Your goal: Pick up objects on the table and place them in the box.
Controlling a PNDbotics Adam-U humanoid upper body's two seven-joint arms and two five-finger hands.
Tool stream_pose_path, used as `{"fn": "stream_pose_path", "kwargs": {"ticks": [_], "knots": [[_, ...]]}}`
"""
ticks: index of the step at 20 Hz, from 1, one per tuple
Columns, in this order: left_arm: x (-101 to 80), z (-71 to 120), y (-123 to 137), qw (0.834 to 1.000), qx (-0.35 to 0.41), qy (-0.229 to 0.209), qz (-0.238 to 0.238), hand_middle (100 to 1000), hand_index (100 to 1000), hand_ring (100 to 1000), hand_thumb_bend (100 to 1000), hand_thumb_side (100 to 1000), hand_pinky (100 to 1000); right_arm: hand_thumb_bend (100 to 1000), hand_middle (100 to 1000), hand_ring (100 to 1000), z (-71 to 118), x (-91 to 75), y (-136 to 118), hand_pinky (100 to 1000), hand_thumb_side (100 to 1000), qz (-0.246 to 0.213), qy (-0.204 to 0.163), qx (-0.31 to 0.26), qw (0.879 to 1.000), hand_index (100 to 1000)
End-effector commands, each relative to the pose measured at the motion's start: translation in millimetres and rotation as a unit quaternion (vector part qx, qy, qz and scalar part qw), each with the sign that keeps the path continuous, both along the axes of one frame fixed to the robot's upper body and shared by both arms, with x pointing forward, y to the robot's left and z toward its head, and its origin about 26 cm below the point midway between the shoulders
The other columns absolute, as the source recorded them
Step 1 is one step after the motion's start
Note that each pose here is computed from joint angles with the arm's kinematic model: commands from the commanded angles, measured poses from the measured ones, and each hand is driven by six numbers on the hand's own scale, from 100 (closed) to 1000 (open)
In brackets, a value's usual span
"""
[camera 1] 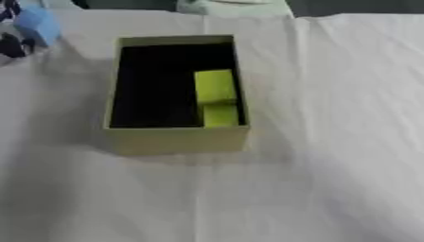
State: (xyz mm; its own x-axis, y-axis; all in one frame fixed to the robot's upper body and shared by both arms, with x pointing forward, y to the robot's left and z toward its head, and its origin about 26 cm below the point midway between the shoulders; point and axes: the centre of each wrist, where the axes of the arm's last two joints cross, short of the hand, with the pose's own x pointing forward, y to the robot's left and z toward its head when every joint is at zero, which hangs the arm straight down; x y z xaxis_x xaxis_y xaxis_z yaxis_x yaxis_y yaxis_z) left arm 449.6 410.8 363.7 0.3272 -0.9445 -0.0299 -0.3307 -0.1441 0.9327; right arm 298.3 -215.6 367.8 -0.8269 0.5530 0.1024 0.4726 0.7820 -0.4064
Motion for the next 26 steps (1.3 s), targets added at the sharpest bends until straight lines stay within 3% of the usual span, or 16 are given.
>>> {"fn": "stream_pose_path", "kwargs": {"ticks": [1, 5, 8, 9, 10, 12, 19, 26], "knots": [[-7.6, 13.8, 9, 1.0, 0.002, -0.022, 0.008, 614, 697, 566, 345, 100, 331, 100, 433, 751, 8.9, -6.6, -3, 815, 939, -0.004, -0.017, -0.008, 1.0, 881], [-7.2, 12.3, 9, 1.0, -0.004, -0.028, 0.007, 589, 681, 535, 319, 100, 270, 100, 433, 751, 8.5, -6.5, -3, 815, 939, -0.003, -0.017, -0.008, 1.0, 881], [-7.0, 11.4, 9, 1.0, -0.006, -0.025, 0.001, 715, 808, 591, 430, 100, 378, 100, 433, 752, 8.2, -6.4, -3, 815, 938, -0.004, -0.016, -0.008, 1.0, 879], [-7.4, 11.8, 10, 1.0, -0.006, -0.024, -0.001, 715, 808, 591, 430, 100, 378, 100, 433, 752, 8.2, -6.4, -3, 815, 938, -0.005, -0.016, -0.008, 1.0, 879], [-7.9, 12.6, 10, 1.0, -0.005, -0.022, -0.004, 808, 880, 675, 489, 100, 475, 100, 432, 751, 8.1, -6.3, -3, 815, 938, -0.005, -0.016, -0.008, 1.0, 879], [-9.4, 15.0, 10, 1.0, 0.002, -0.022, -0.009, 870, 913, 755, 523, 100, 562, 100, 432, 751, 7.8, -6.2, -3, 815, 939, -0.006, -0.015, -0.009, 1.0, 880], [-12.3, 21.4, 3, 0.996, 0.039, -0.064, -0.054, 877, 879, 761, 441, 100, 525, 100, 429, 751, 7.2, -6.0, -3, 815, 942, -0.005, -0.013, -0.009, 1.0, 880], [-7.2, 19.3, -7, 0.995, 0.038, -0.039, -0.088, 874, 811, 736, 357, 100, 467, 100, 426, 751, 8.8, -6.6, -3, 816, 943, -0.003, -0.015, -0.009, 1.0, 880]]}}
